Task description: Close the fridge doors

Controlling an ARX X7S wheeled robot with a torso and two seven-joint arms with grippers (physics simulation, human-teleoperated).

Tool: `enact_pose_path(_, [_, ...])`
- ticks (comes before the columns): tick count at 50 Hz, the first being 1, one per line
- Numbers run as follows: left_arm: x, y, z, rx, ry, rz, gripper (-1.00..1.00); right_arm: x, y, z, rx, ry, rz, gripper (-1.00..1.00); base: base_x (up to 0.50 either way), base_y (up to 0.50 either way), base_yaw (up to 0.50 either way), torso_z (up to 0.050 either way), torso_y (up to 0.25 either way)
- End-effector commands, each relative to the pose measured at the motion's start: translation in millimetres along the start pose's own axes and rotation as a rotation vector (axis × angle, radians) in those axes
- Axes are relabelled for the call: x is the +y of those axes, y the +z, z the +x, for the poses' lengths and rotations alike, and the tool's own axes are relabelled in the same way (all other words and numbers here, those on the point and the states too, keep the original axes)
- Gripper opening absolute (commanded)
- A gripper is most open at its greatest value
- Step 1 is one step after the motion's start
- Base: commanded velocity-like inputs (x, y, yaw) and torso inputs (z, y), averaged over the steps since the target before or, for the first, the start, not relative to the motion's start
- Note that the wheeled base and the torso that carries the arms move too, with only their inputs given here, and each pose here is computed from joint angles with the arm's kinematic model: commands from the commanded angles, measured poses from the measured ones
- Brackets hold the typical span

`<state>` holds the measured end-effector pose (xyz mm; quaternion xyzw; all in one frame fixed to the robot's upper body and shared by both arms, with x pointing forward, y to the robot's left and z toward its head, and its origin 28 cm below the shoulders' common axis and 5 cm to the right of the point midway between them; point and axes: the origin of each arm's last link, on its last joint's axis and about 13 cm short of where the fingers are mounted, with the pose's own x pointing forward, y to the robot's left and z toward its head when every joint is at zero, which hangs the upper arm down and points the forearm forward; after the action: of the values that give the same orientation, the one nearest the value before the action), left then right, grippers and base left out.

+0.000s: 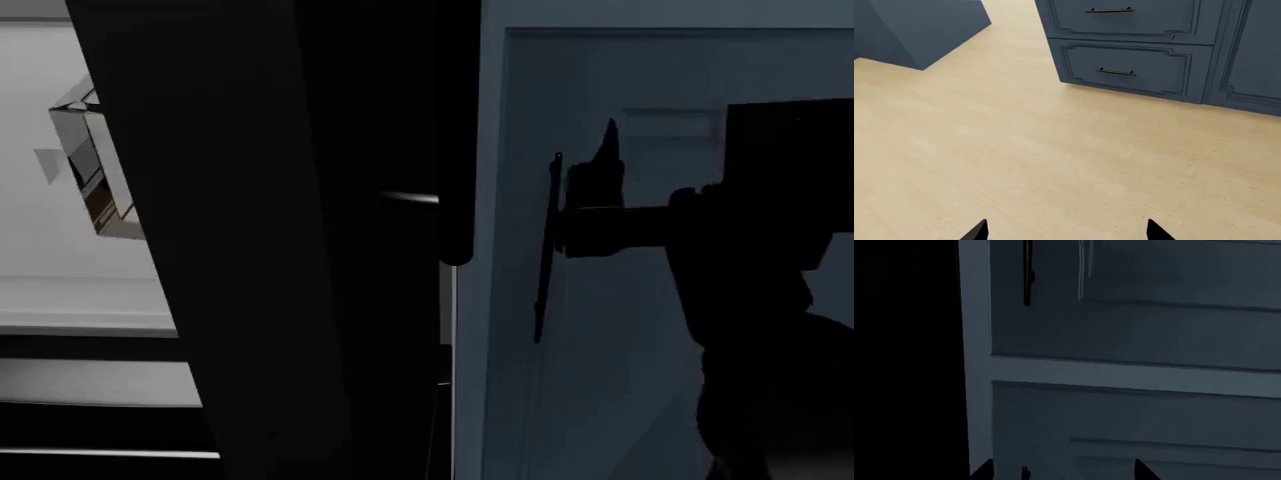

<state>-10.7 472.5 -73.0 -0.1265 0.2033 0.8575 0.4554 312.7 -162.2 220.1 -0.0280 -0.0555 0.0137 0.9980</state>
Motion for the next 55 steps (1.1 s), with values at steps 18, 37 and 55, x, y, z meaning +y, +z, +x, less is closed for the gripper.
enact_pose_path(18, [1.5,-1,1,0.006,-0.011,0.029,1.00,-0.2,43,23,0.130,0.304,0.247,1.00,0.00,0.00,0.00,0.000,0.000])
enact_pose_path(37, [1.5,-1,1,0.008,-0.020,0.032,1.00,3.6,37,18,0.197,0.362,0.259,1.00,0.00,0.00,0.00,0.000,0.000])
enact_pose_path(55, [1.6,-2,1,0.015,-0.024,0.048,1.00,22.2,38,17,0.237,0.464,0.262,1.00,0.00,0.00,0.00,0.000,0.000])
